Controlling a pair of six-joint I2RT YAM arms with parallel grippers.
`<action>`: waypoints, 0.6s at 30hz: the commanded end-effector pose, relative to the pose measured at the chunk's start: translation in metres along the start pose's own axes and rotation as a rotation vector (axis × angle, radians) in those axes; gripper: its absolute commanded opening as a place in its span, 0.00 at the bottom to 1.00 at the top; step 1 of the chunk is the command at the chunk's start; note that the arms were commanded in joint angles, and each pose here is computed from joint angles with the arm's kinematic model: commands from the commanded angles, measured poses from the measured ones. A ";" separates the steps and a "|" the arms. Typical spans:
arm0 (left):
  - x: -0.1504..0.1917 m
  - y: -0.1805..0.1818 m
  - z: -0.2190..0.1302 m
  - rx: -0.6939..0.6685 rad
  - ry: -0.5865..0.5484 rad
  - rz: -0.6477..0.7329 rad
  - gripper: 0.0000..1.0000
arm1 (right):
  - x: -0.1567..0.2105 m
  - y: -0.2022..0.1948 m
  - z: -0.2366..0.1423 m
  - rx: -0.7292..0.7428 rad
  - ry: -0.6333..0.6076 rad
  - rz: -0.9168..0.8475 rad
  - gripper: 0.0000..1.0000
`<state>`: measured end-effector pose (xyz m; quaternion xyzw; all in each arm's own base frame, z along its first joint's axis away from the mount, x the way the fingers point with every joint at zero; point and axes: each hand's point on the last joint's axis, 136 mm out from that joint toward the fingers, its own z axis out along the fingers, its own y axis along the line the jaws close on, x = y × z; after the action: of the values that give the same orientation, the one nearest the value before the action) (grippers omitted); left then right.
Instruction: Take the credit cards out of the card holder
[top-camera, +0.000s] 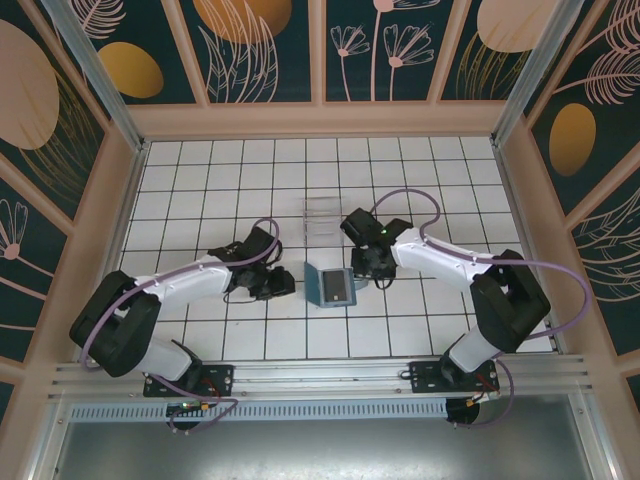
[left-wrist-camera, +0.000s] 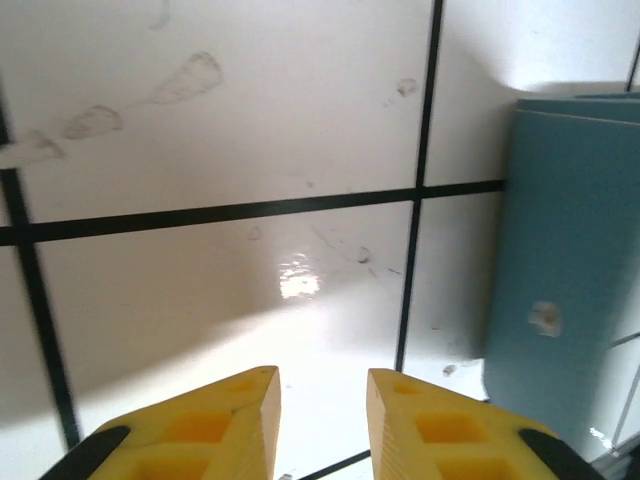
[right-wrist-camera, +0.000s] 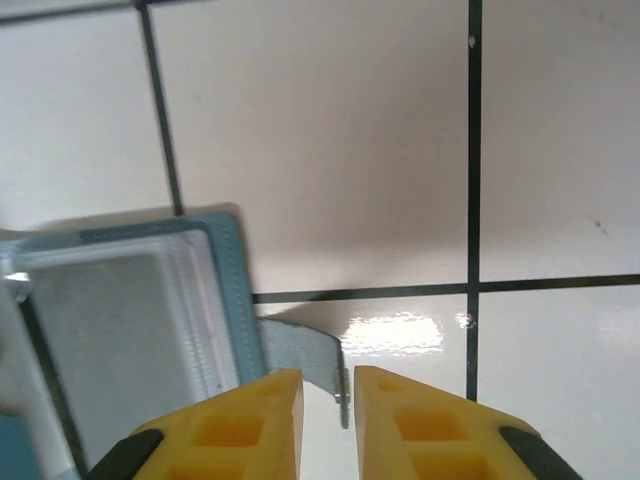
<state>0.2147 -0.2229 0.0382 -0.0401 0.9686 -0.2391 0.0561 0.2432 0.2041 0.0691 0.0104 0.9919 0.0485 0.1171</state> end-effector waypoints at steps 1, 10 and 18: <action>-0.015 -0.003 -0.022 -0.061 -0.068 0.033 0.32 | -0.010 0.000 -0.021 0.002 -0.030 -0.009 0.24; -0.044 -0.066 -0.058 0.111 -0.139 0.070 0.32 | -0.009 0.046 -0.031 -0.205 0.008 -0.037 0.29; -0.044 -0.115 -0.053 0.263 -0.084 0.111 0.28 | -0.003 0.076 -0.018 -0.365 0.058 0.005 0.30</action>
<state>0.2565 -0.2706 0.1288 -0.0094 0.9383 -0.3233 0.1220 0.2471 0.2625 0.0967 -0.0141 0.9764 0.1897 0.1022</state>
